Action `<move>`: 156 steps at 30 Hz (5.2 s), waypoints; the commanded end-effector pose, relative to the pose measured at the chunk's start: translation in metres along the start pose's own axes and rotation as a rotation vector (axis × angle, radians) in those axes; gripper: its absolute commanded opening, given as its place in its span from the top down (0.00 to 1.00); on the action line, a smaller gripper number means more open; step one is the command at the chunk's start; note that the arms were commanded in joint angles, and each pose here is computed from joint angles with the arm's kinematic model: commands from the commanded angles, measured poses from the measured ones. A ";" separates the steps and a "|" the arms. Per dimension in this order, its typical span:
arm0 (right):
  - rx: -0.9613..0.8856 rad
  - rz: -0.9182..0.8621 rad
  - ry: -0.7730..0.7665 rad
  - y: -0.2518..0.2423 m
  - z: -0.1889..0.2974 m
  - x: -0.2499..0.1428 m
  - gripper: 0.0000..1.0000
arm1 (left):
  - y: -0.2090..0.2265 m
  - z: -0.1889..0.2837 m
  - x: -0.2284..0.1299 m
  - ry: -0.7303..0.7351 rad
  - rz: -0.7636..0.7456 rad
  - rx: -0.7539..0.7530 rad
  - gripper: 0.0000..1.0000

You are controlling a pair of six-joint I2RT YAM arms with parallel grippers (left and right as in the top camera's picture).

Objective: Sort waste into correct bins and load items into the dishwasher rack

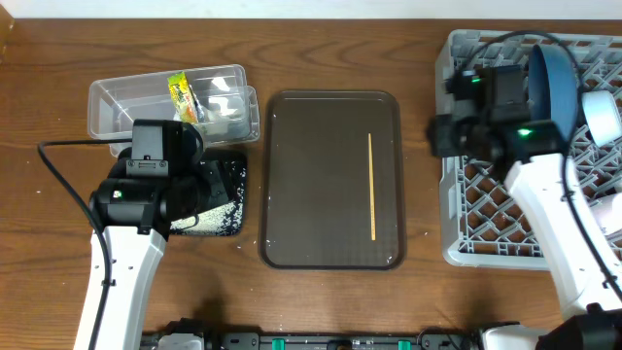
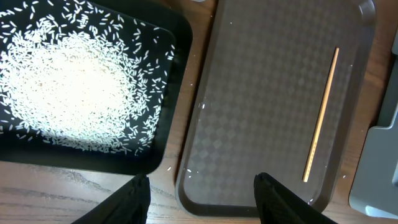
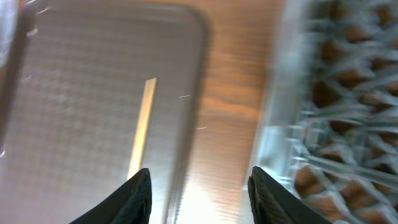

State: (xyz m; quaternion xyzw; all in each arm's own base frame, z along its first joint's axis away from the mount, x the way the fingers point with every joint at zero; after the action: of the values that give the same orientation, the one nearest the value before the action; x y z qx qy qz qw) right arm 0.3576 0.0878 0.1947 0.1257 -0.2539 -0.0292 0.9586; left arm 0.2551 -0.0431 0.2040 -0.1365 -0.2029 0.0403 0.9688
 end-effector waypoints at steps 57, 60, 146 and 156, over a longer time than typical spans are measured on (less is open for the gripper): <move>-0.375 -0.204 0.114 -0.109 -0.013 -0.004 0.99 | 0.001 0.001 0.001 0.000 0.006 0.001 0.43; -0.361 -0.193 0.159 -0.111 -0.028 -0.009 0.98 | 0.001 0.001 0.001 0.000 0.006 0.001 0.43; -0.032 -0.137 -0.535 -0.075 0.110 -0.143 0.01 | -0.008 0.077 -0.069 -0.514 -0.357 0.040 0.07; 0.082 -0.041 -0.842 -0.073 0.076 -0.140 0.01 | -0.008 0.077 -0.069 -0.514 -0.357 0.041 0.06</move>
State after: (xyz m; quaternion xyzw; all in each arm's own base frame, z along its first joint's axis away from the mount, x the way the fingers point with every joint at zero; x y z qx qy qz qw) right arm 0.1973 0.0143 0.1802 0.1414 -0.6053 -0.0978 0.7772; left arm 0.1610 -0.0418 0.2480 -0.0673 -0.4589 -0.0948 0.8809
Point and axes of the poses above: each gripper's point midway between its finger pads, its own z axis back along the fingers, its own y axis along the line the jaws close on, x = y × z, the point moved 3 cm from there along z, back along the fingers, and after that the axes turned 12 degrees about -z, right-handed, at the moved point
